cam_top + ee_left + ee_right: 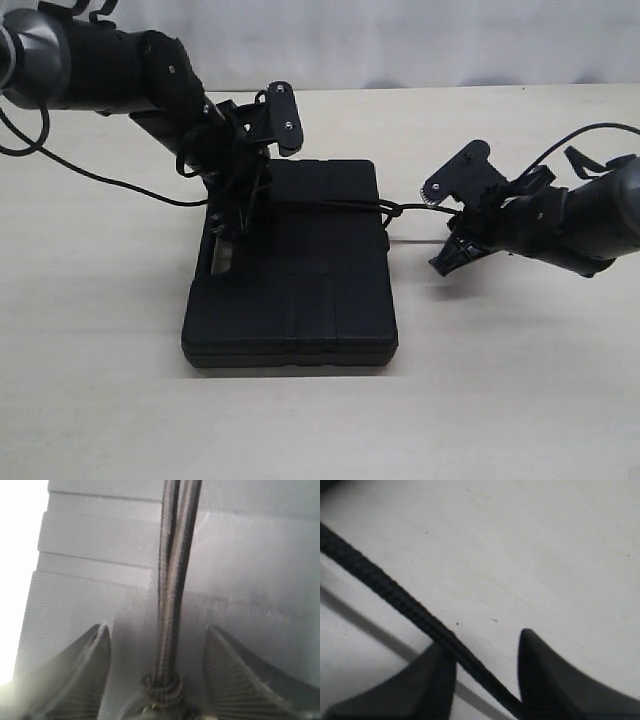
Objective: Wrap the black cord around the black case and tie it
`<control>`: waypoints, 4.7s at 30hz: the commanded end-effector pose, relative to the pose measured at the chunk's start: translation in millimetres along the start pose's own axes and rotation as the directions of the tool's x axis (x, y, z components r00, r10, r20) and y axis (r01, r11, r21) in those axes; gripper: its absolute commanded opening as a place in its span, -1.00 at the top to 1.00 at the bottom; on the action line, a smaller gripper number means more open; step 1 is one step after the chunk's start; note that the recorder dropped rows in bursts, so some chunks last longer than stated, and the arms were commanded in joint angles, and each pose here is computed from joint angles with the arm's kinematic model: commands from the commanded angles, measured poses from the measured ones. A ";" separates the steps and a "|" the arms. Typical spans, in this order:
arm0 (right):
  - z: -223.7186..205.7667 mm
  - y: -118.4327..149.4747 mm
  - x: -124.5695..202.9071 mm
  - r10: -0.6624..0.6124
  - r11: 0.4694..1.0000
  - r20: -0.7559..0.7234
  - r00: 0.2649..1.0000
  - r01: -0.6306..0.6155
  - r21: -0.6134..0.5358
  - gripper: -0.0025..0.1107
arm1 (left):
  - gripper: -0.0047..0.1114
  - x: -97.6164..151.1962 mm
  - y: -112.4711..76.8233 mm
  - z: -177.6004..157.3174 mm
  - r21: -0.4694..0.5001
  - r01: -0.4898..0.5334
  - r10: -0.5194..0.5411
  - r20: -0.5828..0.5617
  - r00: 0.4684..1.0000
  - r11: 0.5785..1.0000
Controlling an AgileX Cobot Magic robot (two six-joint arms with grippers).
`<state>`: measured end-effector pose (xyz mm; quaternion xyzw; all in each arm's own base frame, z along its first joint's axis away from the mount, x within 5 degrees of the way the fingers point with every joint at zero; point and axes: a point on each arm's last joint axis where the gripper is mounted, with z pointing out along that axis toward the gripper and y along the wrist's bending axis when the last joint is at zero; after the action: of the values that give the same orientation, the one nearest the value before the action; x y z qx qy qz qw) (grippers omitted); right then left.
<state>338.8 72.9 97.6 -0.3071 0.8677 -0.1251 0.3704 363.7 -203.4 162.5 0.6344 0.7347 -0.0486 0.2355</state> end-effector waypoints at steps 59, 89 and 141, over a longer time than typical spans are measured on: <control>-43.4 -54.0 -0.9 0.197 0.959 0.052 0.979 -0.203 0.200 0.89 | 0.92 -11.2 0.4 0.1 -0.013 0.050 -0.047 0.139 0.989 0.999; -128.8 -37.9 -74.2 0.264 0.955 0.476 0.839 -0.296 -0.010 0.89 | 0.92 -26.2 -0.7 -4.8 0.017 0.080 -0.081 0.299 0.951 0.997; -98.6 -75.1 -7.6 0.441 0.849 0.339 0.831 -0.509 0.143 0.89 | 0.92 -2.0 -2.3 59.9 -0.008 0.074 -0.070 0.245 0.967 0.997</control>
<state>301.1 26.2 193.0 -0.0770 0.8565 -0.0607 0.5067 379.9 -234.0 124.4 0.5764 0.7199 -0.1580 0.3529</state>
